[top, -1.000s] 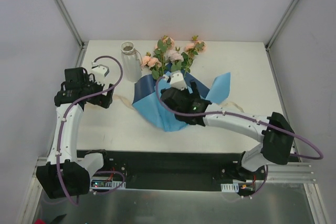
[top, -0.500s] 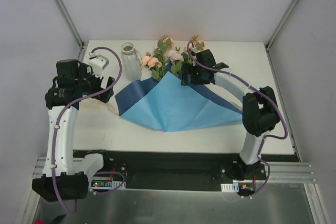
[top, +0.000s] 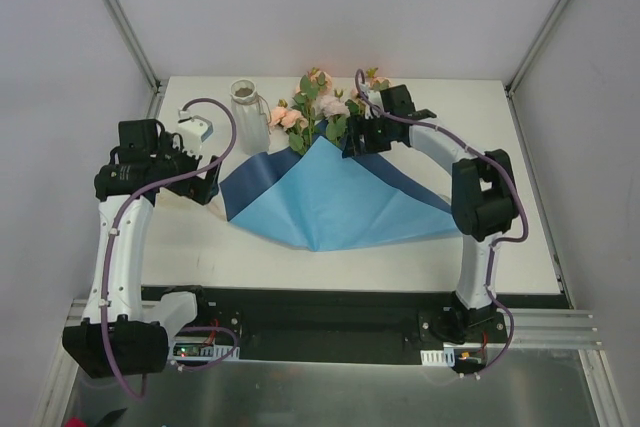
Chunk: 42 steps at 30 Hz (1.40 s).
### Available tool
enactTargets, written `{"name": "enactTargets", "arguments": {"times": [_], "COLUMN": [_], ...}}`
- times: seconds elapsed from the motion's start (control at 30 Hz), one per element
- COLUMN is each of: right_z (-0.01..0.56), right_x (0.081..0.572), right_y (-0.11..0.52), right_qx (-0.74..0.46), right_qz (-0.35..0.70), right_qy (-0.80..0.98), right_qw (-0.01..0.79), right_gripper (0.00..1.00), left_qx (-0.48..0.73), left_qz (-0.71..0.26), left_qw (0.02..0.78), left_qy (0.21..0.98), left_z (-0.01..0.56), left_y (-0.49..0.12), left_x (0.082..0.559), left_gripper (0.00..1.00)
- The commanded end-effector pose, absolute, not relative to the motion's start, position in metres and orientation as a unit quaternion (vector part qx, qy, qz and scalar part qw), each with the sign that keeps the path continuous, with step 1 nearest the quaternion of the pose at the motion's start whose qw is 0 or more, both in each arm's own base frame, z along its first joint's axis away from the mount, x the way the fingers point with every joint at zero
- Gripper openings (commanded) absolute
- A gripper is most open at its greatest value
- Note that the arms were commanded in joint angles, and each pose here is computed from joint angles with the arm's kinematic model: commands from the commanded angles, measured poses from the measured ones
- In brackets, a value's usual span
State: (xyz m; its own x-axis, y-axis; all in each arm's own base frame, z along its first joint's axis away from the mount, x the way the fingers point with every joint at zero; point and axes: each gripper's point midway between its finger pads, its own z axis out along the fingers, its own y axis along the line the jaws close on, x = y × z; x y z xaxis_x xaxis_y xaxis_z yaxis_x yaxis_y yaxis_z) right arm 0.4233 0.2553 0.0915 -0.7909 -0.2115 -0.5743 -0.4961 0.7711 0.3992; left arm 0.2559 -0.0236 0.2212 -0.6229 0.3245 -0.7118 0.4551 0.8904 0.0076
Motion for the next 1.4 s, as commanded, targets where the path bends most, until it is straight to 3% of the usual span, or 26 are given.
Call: {"name": "enactTargets", "arguments": {"times": [0.0, 0.4, 0.77, 1.0, 1.1, 1.37], "right_z": [0.091, 0.063, 0.094, 0.119, 0.166, 0.211], "right_x": [0.429, 0.423, 0.413, 0.398, 0.388, 0.321], "right_y": [0.268, 0.282, 0.286, 0.272, 0.270, 0.279], "right_qx": [-0.231, -0.223, -0.246, -0.245, -0.255, -0.314], "right_qz": [0.304, 0.340, 0.344, 0.321, 0.320, 0.300], "right_qy": [0.883, 0.885, 0.871, 0.869, 0.848, 0.818], "right_qw": [0.272, 0.228, 0.250, 0.286, 0.338, 0.377], "right_gripper": [0.74, 0.63, 0.02, 0.01, 0.01, 0.01], "left_qx": [0.224, 0.218, 0.217, 0.216, 0.214, 0.185], "left_qz": [-0.083, -0.088, -0.073, -0.070, -0.064, -0.043], "left_qw": [0.373, 0.345, 0.368, 0.368, 0.366, 0.376], "left_qy": [0.896, 0.909, 0.901, 0.902, 0.903, 0.907], "left_z": [0.222, 0.206, 0.222, 0.220, 0.218, 0.223], "left_y": [-0.023, -0.020, -0.018, -0.017, -0.014, -0.005], "left_x": [0.254, 0.262, 0.263, 0.261, 0.262, 0.273], "left_gripper": [0.99, 0.99, 0.99, 0.99, 0.99, 0.99]}}
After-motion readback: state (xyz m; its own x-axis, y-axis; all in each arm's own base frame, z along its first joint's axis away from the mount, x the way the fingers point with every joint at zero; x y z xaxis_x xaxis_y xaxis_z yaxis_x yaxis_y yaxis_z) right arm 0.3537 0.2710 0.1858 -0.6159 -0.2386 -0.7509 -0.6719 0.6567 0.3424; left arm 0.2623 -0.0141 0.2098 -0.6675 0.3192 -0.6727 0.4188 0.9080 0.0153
